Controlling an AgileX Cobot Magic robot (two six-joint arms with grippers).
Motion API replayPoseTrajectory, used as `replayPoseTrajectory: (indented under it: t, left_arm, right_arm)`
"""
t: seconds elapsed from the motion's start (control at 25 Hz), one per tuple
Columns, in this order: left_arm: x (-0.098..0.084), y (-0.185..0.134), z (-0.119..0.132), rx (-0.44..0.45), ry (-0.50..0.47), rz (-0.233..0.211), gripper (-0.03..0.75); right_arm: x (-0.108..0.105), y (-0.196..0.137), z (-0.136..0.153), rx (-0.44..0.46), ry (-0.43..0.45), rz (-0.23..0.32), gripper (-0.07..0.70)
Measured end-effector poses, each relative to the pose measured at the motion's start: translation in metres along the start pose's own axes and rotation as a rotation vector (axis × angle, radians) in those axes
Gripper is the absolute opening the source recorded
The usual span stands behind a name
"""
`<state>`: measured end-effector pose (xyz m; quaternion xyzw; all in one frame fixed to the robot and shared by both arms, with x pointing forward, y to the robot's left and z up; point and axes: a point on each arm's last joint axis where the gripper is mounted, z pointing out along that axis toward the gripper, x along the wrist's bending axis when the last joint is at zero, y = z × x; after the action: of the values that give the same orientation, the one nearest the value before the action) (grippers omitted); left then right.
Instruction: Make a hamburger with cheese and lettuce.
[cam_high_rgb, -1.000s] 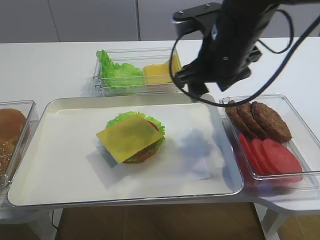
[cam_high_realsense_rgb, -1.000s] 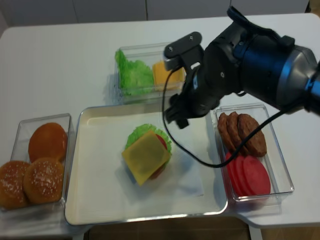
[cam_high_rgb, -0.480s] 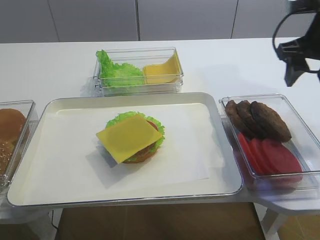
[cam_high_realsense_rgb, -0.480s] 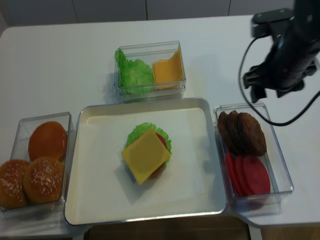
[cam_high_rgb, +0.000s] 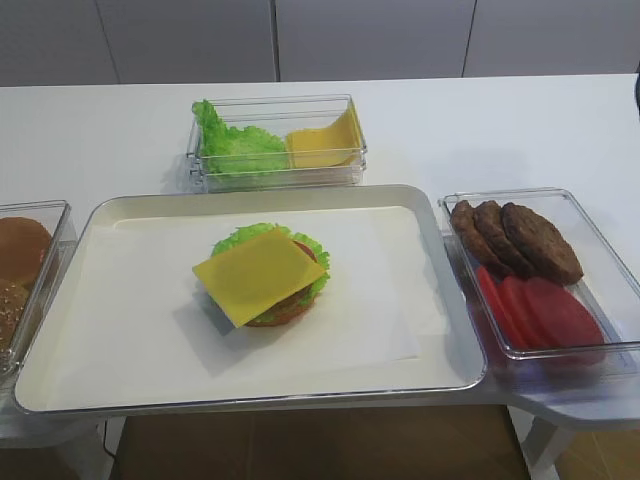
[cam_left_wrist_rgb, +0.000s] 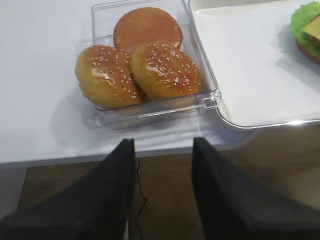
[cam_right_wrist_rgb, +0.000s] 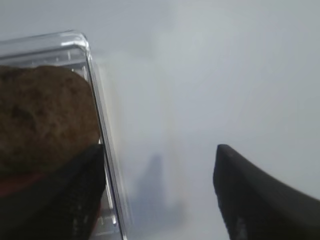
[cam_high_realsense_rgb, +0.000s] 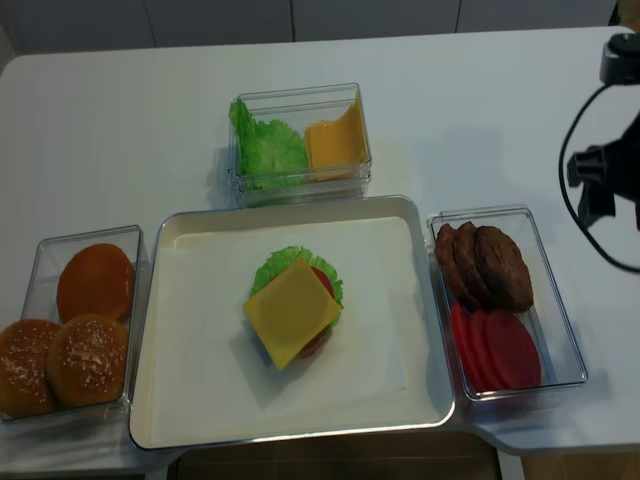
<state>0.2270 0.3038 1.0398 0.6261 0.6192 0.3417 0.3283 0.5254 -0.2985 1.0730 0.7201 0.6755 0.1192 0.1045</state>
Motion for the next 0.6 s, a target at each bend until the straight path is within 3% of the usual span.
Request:
replayPoseTrajectory:
  t: [0.36,0.6]
  left_arm:
    - [0.000,0.000,0.000,0.000,0.000,0.000,0.288]
    - [0.000,0.000,0.000,0.000,0.000,0.000,0.288]
  right_arm:
    - [-0.004,-0.081,-0.062,-0.110,0.013,0.000,0.510]
    - [-0.007,-0.151,-0.103,-0.242,0.024,-0.003,0.510]
